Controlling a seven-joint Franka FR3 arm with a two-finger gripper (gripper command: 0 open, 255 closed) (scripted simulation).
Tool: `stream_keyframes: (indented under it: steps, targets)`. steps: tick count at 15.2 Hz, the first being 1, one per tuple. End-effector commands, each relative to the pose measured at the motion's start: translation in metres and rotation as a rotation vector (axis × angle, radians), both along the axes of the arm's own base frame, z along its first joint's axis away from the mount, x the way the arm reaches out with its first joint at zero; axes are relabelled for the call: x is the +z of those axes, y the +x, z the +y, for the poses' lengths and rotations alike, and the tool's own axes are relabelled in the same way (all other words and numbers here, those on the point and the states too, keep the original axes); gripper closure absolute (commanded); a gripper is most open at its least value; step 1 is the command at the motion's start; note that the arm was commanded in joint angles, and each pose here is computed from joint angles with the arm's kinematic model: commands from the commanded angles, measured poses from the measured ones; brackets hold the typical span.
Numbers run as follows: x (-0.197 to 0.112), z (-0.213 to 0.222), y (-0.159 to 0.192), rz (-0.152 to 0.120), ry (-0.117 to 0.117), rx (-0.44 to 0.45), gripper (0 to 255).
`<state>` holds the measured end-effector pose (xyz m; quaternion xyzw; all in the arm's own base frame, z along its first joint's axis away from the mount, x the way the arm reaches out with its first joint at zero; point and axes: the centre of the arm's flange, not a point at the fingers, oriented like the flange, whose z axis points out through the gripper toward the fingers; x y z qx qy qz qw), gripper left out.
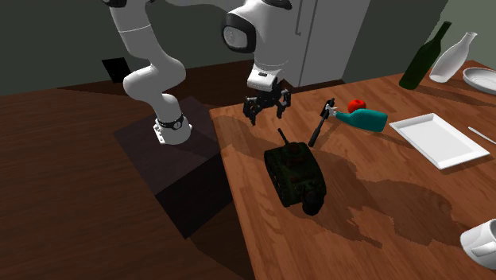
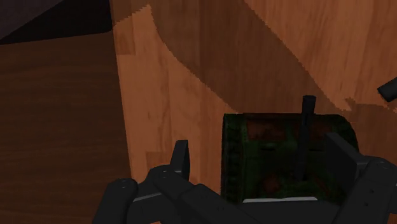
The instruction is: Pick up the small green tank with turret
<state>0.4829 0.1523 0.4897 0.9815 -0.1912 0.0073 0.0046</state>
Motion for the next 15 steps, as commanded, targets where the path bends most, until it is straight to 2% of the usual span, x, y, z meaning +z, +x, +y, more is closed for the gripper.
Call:
stream_keyframes:
  steps: [1, 5, 13, 15]
  targets:
    - [-0.014, 0.014, 0.018, 0.012, 0.003, -0.023, 0]
    - [-0.044, 0.043, 0.053, 0.035, 0.007, -0.064, 0]
    - [-0.085, 0.043, 0.054, 0.036, 0.007, -0.065, 0]
    - [-0.085, 0.043, 0.054, 0.036, 0.007, -0.065, 0]
